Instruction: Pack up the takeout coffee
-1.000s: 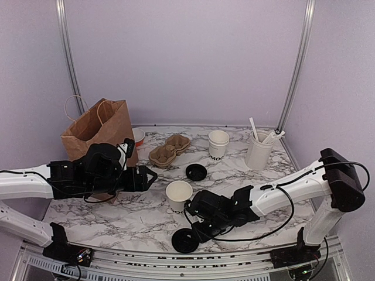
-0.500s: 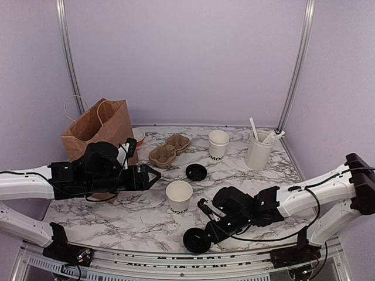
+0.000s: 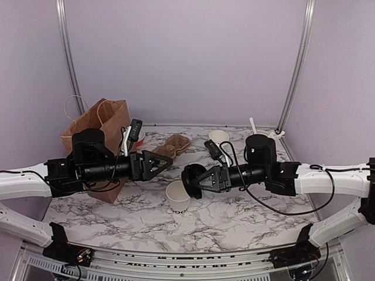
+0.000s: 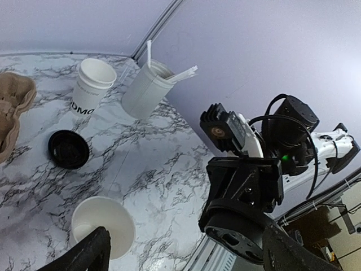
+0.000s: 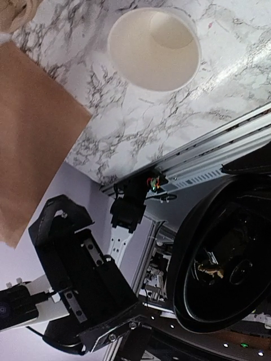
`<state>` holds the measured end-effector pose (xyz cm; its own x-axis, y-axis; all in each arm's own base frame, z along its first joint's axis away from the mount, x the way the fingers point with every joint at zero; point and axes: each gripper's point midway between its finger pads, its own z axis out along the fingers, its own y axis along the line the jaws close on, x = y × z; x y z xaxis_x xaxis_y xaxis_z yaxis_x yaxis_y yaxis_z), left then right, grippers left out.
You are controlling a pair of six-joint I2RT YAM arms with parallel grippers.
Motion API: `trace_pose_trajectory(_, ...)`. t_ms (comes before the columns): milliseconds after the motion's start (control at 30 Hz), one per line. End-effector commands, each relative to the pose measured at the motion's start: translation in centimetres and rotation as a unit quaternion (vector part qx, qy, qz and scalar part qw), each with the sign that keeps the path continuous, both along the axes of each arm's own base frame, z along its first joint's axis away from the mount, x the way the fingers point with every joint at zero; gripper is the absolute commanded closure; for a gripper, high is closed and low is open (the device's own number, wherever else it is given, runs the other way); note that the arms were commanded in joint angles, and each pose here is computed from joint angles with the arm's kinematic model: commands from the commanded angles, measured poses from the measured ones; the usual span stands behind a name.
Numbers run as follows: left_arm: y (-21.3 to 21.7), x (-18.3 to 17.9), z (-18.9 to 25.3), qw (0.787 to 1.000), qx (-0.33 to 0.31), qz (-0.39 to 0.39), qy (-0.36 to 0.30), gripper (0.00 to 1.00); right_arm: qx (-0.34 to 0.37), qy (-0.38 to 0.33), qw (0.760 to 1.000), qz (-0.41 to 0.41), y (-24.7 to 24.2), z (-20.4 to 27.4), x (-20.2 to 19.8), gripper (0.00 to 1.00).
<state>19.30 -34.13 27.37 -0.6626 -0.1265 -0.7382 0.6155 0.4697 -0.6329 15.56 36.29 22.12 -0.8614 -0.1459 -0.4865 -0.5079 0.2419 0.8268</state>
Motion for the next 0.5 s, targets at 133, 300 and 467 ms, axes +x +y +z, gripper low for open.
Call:
trace_pose_trajectory(133,-1.2,-1.9,9.9,0.983,-0.097,-0.078,-0.138,0.04,0.181,-0.036,0.979,0.087,2.6,10.6,0.6,0.92)
trace_pose_trajectory(300,-1.2,-2.7,11.9,0.974,-0.112,-0.096,-0.169,0.04,0.219,-0.025,0.971,0.094,3.3,12.0,1.1,0.91)
trace_pose_trajectory(467,-1.6,-2.5,11.6,0.976,-0.11,-0.097,-0.16,0.04,0.228,-0.029,0.97,0.08,3.6,12.6,1.8,0.91)
